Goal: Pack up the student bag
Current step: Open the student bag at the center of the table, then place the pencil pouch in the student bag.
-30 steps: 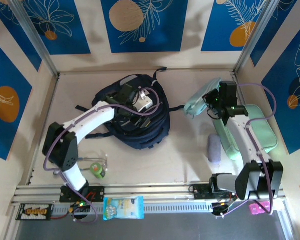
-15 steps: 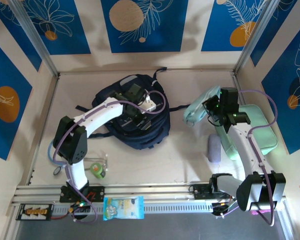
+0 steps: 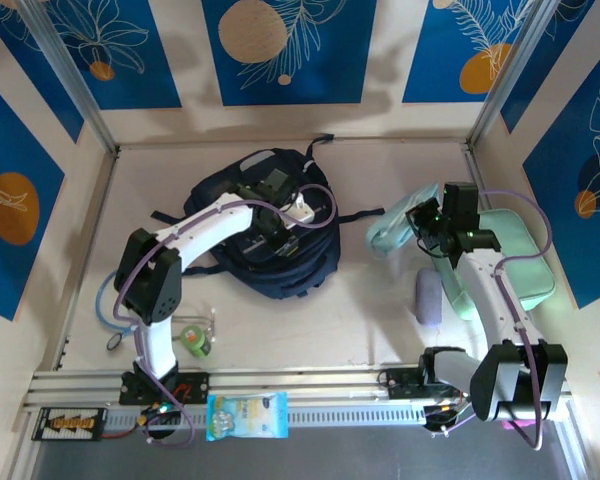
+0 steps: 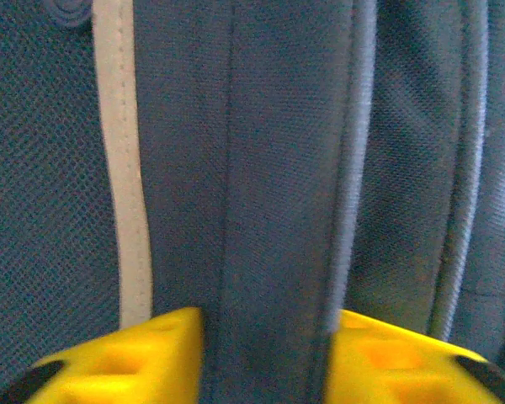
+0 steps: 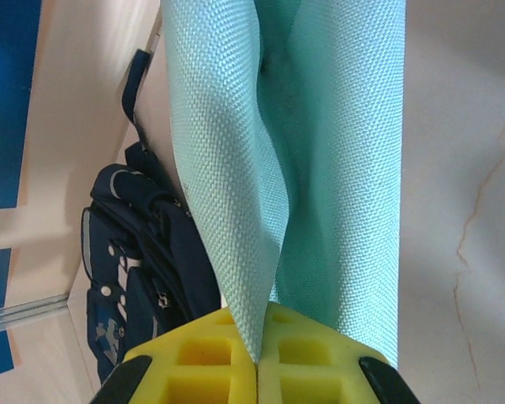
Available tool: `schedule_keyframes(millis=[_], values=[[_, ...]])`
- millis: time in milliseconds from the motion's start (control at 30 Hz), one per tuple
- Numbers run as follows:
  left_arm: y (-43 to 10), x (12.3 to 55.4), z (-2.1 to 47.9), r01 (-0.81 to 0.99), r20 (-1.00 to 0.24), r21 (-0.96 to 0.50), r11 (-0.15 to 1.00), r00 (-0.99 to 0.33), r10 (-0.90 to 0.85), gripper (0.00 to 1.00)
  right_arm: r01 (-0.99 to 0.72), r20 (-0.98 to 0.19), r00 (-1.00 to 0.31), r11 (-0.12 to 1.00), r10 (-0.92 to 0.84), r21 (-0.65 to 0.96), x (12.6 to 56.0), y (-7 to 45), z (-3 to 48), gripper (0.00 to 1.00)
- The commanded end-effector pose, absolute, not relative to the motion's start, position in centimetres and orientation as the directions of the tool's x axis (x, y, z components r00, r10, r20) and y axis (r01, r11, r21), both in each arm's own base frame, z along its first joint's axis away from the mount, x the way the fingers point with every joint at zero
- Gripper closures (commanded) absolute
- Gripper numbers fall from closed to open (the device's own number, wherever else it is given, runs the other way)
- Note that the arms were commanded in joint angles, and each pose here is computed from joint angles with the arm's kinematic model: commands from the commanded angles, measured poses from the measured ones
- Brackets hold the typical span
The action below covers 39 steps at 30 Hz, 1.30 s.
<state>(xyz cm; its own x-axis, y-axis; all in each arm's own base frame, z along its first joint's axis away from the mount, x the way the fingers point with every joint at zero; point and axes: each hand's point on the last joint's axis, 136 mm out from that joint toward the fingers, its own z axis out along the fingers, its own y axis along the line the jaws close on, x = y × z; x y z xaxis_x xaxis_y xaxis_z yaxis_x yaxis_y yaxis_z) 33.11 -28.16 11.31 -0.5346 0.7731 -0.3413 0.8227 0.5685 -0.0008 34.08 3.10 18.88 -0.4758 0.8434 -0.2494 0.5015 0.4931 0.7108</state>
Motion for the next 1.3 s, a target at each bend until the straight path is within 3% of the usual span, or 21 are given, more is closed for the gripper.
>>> schedule_keyframes(millis=[0,233,500,667,800,967,1267], values=[[-28.7,33.7,14.1,0.82,-0.396,0.008,0.572,-0.523,0.755,0.73,0.45,-0.23,-0.492,0.472,0.839,0.758,33.9,3.7,20.0,1.0],[-29.5,34.6,18.9,0.771,-0.495,-0.092,0.63,-0.585,0.643,1.0,0.427,-0.16,-0.523,0.42,0.837,0.8,33.3,3.7,19.2,1.0],[-30.4,35.3,25.7,0.751,-0.66,-0.115,0.651,-0.548,0.515,1.0,0.242,-0.229,-0.648,0.482,0.726,0.842,32.5,6.8,21.6,0.99],[-30.6,35.7,30.5,0.739,-0.777,-0.113,0.665,-0.482,0.404,1.0,0.068,-0.286,-0.77,0.52,0.57,0.851,31.8,12.5,23.1,0.98],[-31.5,35.3,32.9,0.76,-0.831,-0.15,0.633,-0.444,0.336,1.0,-0.033,-0.28,-0.842,0.475,0.461,0.88,31.4,18.6,23.7,0.98],[-31.7,35.7,33.7,0.742,-0.844,-0.174,0.647,-0.451,0.291,1.0,0.026,-0.204,-0.877,0.468,0.434,0.883,32.5,23.2,22.1,0.98],[-33.3,35.5,35.0,0.755,-0.854,-0.28,0.593,-0.478,0.206,1.0,0.285,-0.031,-0.803,0.428,0.596,0.857,38.3,25.8,17.4,0.98]])
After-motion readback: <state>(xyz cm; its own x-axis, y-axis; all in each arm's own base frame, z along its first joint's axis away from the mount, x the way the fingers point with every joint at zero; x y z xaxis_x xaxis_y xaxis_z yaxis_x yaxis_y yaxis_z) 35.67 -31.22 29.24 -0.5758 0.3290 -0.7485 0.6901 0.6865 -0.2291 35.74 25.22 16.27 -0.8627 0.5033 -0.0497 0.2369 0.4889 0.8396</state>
